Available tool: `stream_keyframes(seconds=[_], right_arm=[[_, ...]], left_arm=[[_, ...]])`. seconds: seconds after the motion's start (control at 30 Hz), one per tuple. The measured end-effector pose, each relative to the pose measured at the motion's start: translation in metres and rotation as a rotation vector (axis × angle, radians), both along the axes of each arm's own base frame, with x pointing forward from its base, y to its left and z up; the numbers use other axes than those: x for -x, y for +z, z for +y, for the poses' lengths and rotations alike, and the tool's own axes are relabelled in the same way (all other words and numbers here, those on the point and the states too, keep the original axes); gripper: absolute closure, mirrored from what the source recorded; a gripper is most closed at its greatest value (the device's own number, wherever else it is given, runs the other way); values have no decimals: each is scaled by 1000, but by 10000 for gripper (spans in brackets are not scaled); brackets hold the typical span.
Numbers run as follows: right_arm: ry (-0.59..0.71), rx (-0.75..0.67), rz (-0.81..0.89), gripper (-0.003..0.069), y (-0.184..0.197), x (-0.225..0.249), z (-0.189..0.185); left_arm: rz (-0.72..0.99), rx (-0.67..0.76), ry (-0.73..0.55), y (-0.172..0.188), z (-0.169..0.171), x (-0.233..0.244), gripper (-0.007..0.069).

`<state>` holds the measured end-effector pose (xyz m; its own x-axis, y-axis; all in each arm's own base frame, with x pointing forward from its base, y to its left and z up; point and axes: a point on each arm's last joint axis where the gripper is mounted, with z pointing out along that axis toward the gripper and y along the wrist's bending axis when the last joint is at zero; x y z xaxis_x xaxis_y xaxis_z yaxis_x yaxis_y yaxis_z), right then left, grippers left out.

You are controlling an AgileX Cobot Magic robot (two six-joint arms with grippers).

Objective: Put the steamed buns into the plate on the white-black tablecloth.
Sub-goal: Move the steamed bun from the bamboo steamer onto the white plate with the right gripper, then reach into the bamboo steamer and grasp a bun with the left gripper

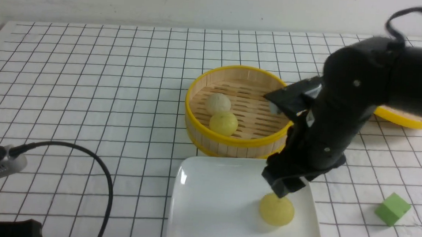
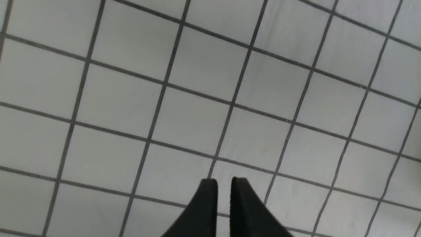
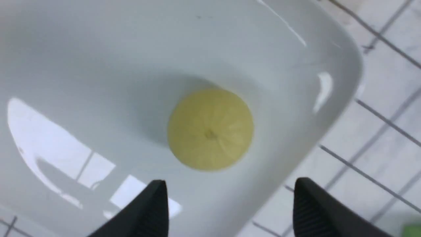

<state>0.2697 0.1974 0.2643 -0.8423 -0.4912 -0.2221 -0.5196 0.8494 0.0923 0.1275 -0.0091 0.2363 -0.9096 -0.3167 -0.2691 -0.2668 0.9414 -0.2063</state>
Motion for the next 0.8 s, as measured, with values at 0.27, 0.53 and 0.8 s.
stream_keyframes(seconds=[0.27,0.53,0.8], right_arm=[[12,29,-11,508,42,46,-37],[6,-13,-78,673,20,127,-93],[9,-57,-230,673,-5,155,-118]], left_arm=[[-49,-5,1,1,0,-4,538],[-72,69,-29,21,-6,-27,623],[-103,218,-175,52,-43,-67,623]])
